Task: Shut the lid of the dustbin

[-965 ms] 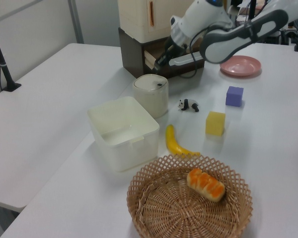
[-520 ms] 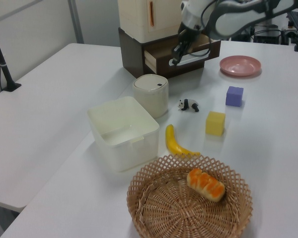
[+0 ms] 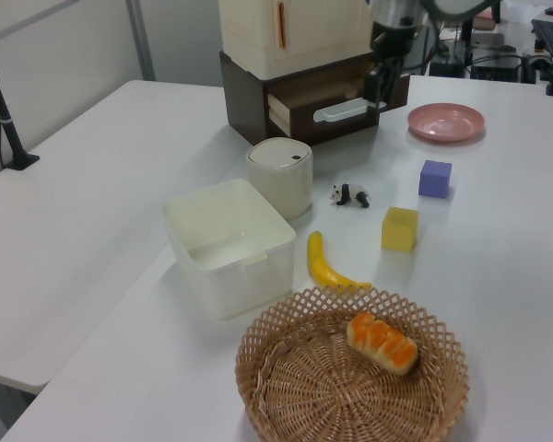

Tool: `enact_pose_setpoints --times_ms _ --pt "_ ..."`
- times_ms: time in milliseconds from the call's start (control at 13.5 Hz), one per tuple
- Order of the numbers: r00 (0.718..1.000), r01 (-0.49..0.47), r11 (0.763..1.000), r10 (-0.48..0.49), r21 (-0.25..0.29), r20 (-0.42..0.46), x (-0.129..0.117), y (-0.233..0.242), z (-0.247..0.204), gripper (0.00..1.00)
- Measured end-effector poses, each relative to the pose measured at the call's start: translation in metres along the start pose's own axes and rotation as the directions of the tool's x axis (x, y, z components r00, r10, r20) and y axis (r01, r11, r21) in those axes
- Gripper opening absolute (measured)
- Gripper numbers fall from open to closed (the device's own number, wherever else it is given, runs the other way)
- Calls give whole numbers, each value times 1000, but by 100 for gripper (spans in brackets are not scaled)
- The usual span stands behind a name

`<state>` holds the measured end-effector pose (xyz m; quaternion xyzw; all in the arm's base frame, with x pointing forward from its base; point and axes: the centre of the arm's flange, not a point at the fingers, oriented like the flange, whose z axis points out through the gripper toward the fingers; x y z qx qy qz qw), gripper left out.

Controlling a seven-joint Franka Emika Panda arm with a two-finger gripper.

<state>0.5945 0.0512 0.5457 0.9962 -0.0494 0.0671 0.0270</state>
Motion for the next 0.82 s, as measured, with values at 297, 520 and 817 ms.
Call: enact_pose_setpoints --times_ms 297,520,817 --pt "992 26 999 -23 -23 124 -32 -5 -21 100" --pt "991 18 999 -14 -26 130 -44 4 -42 100" --pt "992 -2 1000 5 -25 123 -43 19 -47 100"
